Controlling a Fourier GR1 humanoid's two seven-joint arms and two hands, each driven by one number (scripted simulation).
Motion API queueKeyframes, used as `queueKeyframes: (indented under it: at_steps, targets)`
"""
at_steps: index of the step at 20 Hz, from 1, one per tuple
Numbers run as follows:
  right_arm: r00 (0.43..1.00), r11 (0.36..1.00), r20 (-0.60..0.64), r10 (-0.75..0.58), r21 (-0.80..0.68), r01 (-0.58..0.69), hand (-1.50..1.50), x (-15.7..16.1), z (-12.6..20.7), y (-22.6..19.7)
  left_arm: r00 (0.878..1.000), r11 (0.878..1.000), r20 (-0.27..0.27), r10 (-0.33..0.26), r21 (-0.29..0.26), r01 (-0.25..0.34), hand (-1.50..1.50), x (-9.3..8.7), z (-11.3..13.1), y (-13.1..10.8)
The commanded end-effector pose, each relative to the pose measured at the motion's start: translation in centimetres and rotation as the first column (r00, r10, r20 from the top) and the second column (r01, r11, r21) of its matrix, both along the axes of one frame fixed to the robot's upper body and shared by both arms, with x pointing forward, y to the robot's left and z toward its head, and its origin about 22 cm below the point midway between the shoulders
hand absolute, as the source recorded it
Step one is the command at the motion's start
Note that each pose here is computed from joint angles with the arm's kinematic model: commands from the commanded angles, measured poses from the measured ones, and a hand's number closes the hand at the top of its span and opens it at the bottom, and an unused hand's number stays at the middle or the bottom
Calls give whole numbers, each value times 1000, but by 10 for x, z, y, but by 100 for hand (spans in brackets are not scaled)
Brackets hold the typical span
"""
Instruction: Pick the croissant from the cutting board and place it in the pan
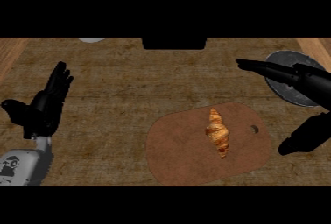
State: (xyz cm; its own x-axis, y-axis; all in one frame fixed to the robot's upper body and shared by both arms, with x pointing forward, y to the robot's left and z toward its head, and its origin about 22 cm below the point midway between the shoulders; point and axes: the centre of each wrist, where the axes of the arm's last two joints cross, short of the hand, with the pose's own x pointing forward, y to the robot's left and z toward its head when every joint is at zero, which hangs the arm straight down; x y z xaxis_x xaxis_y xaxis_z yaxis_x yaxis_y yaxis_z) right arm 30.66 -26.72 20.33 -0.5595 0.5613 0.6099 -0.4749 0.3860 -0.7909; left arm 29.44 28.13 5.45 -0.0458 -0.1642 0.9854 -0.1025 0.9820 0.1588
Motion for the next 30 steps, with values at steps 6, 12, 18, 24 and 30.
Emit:
queueKeyframes:
  at_steps: [6,12,18,24,30]
  targets:
    - [995,991,-56,-78,-109,71,-150,-22,-18,23,1000,1000,-4,-12,-23,12,0,2,8,-3]
    - [987,975,-40,-158,-161,150,-150,-5,-29,23,1000,1000,-18,-7,-2,7,0,-3,7,9]
    - [988,966,-86,-128,-235,105,-150,18,-73,30,1000,1000,-3,-19,-4,19,0,-4,-7,-11]
    - [990,963,-124,-75,-268,39,-150,22,-75,38,1000,1000,-4,-12,5,12,0,-8,-2,-3]
    - [993,950,-105,-51,-311,16,-150,6,-82,48,1000,1000,-20,2,-12,-2,0,1,10,-11]
